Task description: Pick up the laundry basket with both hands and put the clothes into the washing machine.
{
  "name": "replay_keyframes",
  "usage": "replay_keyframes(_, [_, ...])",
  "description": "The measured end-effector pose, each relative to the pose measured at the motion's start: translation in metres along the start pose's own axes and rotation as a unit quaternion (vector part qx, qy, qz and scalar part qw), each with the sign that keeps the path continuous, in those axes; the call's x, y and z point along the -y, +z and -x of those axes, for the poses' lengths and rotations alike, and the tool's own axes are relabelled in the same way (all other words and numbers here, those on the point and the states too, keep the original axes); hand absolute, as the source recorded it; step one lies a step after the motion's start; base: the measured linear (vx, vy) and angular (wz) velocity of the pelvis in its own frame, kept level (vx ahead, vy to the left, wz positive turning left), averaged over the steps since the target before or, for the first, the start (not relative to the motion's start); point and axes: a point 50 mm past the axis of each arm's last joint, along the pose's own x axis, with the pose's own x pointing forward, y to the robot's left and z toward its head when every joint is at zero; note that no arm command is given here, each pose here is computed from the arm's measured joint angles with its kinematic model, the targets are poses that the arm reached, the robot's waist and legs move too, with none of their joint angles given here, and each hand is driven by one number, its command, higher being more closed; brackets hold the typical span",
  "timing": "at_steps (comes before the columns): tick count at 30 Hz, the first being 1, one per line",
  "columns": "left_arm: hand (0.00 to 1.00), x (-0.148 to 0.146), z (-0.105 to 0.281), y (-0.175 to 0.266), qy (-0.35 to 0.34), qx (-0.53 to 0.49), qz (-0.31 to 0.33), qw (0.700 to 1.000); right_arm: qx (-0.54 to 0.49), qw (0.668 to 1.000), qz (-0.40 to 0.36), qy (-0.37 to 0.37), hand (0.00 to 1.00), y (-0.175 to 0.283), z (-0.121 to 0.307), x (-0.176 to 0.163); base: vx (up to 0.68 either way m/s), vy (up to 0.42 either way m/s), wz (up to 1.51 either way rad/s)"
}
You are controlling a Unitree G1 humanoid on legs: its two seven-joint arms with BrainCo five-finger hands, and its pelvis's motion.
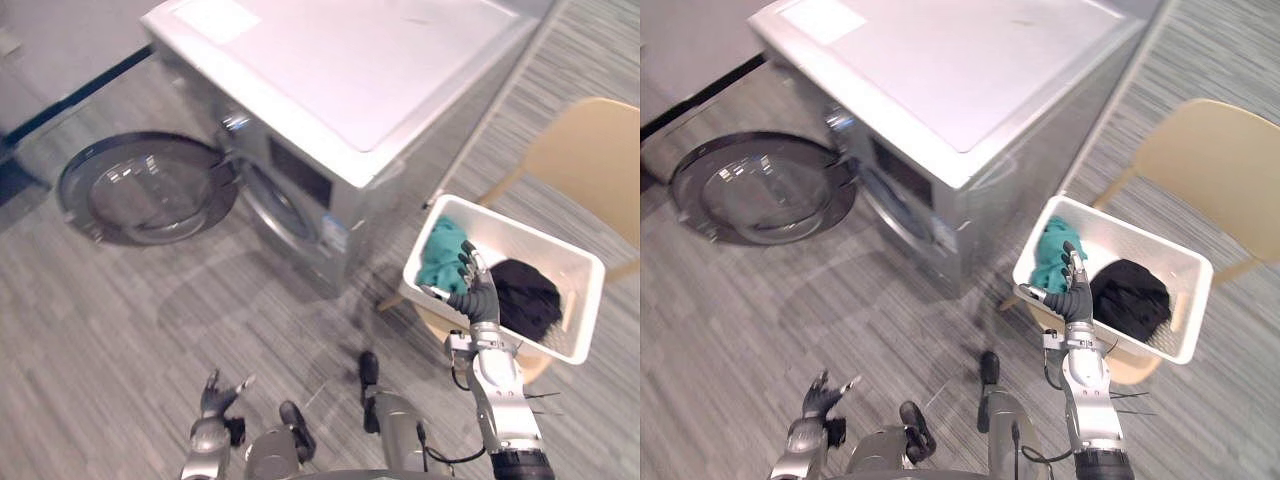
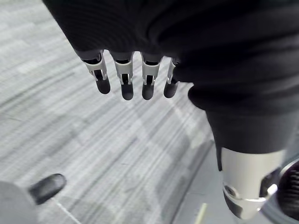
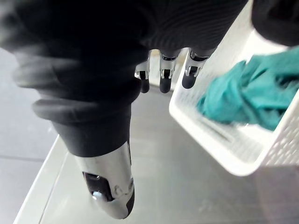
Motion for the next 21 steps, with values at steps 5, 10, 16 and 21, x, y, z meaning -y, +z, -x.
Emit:
replay_keyframes(5, [0.00, 0.000, 0.006, -0.020, -0.013, -0.028, -0.005, 1.000, -0.015, 0.999, 0.036, 0.034, 0.00, -0.009, 0.008, -0.006, 0.14, -0.166, -0.82])
replay_keyframes(10, [0.00, 0.006, 0.009, -0.027, -0.025, -0.038, -0.005, 0.999, -0.054, 0.993, 0.093, 0.056, 0.00, -0.027, 0.007, 0.002, 0.18, 0.011, -0.92])
replay_keyframes(16, [0.00, 0.014, 0.012, -0.031, -0.042, -0.043, -0.002, 0.998, -0.056, 0.978, 0.172, 0.106, 0.00, -0.029, -0.010, -0.006, 0.16, 0.161, -0.70])
replay_keyframes(21, [0.00, 0.014, 0.006, -0.013, -0.043, -0.018, 0.001, 0.999, -0.047, 0.963, 0.231, 0.132, 0.00, -0.023, -0.036, -0.015, 0.03, 0.161, 0.05])
